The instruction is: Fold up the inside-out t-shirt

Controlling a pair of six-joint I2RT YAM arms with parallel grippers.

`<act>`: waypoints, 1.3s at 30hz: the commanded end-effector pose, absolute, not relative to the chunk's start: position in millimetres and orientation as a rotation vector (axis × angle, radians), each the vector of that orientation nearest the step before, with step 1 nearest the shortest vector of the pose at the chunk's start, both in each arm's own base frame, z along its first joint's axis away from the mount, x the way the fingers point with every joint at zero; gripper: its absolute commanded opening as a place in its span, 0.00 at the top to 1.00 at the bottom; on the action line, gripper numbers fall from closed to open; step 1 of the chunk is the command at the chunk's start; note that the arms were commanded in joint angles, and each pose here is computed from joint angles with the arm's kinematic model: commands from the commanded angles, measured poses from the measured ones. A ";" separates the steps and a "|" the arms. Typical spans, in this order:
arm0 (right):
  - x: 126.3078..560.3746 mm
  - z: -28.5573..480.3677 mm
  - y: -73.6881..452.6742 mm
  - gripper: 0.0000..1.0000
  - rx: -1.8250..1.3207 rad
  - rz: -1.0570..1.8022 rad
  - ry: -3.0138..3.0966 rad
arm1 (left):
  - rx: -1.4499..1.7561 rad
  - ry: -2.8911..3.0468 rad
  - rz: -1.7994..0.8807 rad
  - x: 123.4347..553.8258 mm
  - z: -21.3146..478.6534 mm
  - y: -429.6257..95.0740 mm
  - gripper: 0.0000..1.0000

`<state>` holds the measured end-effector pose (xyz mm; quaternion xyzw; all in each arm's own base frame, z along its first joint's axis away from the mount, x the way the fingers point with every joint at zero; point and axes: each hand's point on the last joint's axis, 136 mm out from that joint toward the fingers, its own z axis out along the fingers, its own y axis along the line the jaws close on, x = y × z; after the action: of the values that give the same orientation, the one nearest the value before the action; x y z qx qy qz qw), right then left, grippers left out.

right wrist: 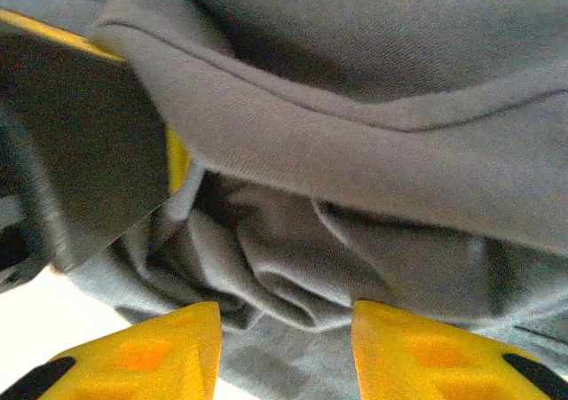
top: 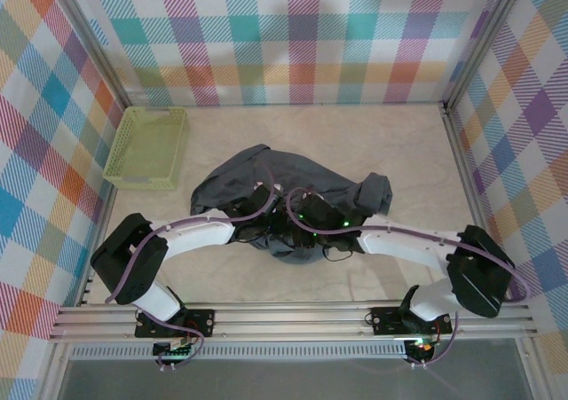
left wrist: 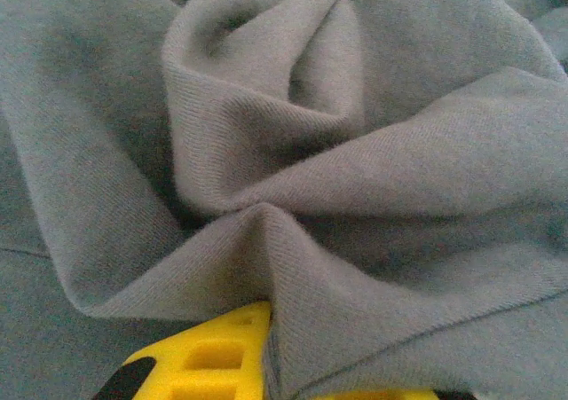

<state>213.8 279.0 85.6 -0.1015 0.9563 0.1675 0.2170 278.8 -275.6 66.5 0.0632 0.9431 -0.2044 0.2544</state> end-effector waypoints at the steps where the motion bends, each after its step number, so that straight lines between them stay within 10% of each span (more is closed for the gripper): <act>1: 230.0 87.8 285.5 0.56 -0.193 0.415 2.635 | 0.149 2.558 -0.612 277.4 66.5 -278.8 0.87; 16: 226.8 66.8 271.0 1.00 -0.239 0.315 2.652 | 0.077 2.571 -0.647 284.6 65.8 -268.9 0.86; 30: 197.4 114.2 259.0 1.00 -0.288 0.704 2.406 | 0.007 2.689 -0.368 300.3 38.8 -239.5 0.73; 39: 188.5 144.3 255.8 1.00 -0.333 0.868 2.204 | 0.273 2.597 -0.403 269.6 68.5 -253.6 0.44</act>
<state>185.9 244.5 121.9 -0.1128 0.8854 0.3021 0.3348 282.9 -248.8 40.1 0.0517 0.9653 -0.1432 0.2120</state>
